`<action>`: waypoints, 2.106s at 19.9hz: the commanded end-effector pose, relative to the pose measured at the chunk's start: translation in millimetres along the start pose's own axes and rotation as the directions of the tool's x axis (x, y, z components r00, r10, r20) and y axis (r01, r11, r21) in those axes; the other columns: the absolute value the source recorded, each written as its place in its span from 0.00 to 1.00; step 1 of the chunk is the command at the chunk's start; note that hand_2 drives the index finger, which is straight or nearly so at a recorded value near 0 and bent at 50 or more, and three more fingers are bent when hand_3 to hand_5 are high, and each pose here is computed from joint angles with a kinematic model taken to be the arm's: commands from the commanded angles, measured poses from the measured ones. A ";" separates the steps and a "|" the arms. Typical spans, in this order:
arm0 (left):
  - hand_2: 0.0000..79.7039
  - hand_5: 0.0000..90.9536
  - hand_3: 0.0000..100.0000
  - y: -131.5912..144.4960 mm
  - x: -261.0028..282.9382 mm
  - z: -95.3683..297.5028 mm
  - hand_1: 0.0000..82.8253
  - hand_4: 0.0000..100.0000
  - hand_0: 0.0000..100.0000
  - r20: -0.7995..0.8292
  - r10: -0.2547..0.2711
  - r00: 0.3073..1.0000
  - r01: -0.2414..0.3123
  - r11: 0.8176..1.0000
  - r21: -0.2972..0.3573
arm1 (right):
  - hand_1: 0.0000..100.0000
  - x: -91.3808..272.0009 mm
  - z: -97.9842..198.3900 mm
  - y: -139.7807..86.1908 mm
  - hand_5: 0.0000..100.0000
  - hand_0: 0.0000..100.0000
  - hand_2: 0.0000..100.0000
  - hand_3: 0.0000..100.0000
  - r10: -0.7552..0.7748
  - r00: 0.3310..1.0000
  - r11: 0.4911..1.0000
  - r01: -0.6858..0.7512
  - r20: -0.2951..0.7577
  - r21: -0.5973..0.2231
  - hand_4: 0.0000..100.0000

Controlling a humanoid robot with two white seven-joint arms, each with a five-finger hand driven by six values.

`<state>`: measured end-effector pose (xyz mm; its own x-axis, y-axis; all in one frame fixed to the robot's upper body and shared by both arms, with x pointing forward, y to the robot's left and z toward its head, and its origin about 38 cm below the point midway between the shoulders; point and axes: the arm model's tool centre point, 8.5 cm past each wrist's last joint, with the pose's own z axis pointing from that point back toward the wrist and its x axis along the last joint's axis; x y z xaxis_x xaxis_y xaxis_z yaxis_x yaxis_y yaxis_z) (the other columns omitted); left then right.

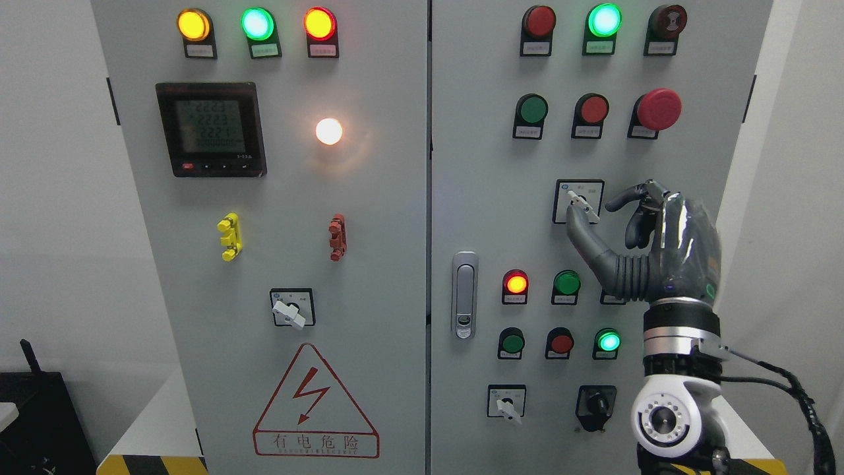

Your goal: Rotate and turn off gray switch

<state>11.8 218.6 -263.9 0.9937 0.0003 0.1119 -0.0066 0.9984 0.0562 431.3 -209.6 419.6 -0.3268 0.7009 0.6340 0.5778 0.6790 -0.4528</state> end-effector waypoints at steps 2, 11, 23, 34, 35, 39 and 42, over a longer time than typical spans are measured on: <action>0.00 0.00 0.00 -0.3 14.1 -1.5 0.47 0.00 0.12 0.032 0.029 0.999 -0.029 1.000 0.001 | 0.46 7.3 0.1 6.2 1.00 0.10 0.57 1.00 0.000 1.000 1.000 0.000 0.019 0.017 1.00; 0.00 0.00 0.00 -0.3 14.0 -1.5 0.47 0.00 0.12 0.030 0.029 0.999 -0.029 1.000 0.001 | 0.47 6.8 -0.3 8.6 1.00 0.10 0.58 1.00 0.007 1.000 1.000 -0.008 0.016 0.022 1.00; 0.00 0.00 0.00 -0.3 14.1 -1.5 0.47 0.00 0.12 0.032 0.029 0.999 -0.029 1.000 0.001 | 0.48 10.1 -2.6 11.8 1.00 0.10 0.59 1.00 0.009 1.000 1.000 -0.010 0.023 0.030 1.00; 0.00 0.00 0.00 -0.3 14.1 -1.5 0.47 0.00 0.12 0.032 0.029 0.999 -0.029 1.000 0.001 | 0.49 12.2 -2.9 13.2 1.00 0.11 0.60 1.00 0.007 1.000 0.999 -0.008 0.013 0.032 1.00; 0.00 0.00 0.00 -0.3 14.1 -1.5 0.47 0.00 0.12 0.032 0.029 0.999 -0.029 1.000 0.001 | 0.49 12.2 -2.9 13.1 1.00 0.11 0.60 1.00 0.007 1.000 0.999 -0.008 0.013 0.031 1.00; 0.00 0.00 0.00 -0.3 14.1 -1.5 0.47 0.00 0.12 0.032 0.029 0.999 -0.029 1.000 0.001 | 0.49 12.2 -2.9 13.1 1.00 0.12 0.61 1.00 0.007 1.000 0.999 -0.008 0.013 0.031 1.00; 0.00 0.00 0.00 0.7 14.1 -1.5 0.47 0.00 0.12 0.032 0.028 0.999 -0.029 1.000 0.002 | 0.49 12.6 -3.2 13.5 1.00 0.14 0.61 1.00 0.009 1.000 0.999 -0.009 0.013 0.031 1.00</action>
<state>11.8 218.4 -263.9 0.9937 0.0003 0.1119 -0.0066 0.9984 0.0560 437.1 -195.4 422.9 -0.3271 0.7080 0.6259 0.5573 0.6794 -0.4772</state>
